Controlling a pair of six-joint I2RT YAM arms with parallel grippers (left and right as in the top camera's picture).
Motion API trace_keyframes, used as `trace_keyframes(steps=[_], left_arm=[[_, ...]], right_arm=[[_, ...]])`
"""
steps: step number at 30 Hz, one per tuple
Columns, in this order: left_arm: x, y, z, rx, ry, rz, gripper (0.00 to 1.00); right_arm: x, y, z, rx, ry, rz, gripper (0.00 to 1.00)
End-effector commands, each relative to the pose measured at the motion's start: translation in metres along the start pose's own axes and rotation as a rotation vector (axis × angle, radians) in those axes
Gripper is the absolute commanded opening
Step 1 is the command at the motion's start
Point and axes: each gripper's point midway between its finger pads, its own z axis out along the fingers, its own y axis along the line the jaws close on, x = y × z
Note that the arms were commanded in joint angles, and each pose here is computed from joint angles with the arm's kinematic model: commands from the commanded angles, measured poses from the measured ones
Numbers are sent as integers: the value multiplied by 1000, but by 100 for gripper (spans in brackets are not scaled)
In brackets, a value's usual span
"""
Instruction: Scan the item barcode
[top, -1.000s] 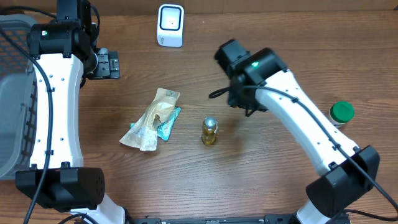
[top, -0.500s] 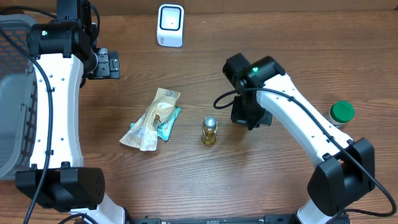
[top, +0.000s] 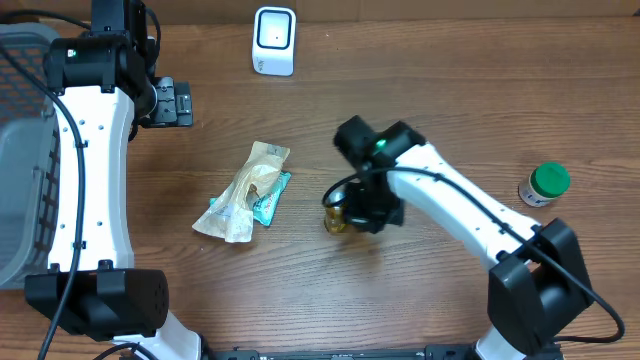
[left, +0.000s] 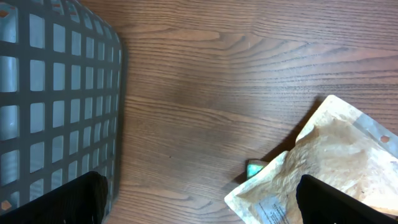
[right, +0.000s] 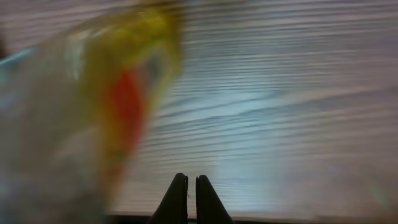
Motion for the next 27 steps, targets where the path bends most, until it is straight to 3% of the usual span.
trace_keyframes(steps=[1,27], left_arm=[[-3,1,-3,-8,-12,7,100],[-3,1,-3,-8,-12,7,99]], right_arm=[[16,23,0,-58,22,-37,4],[41,59,8,-93,13,-94,4]])
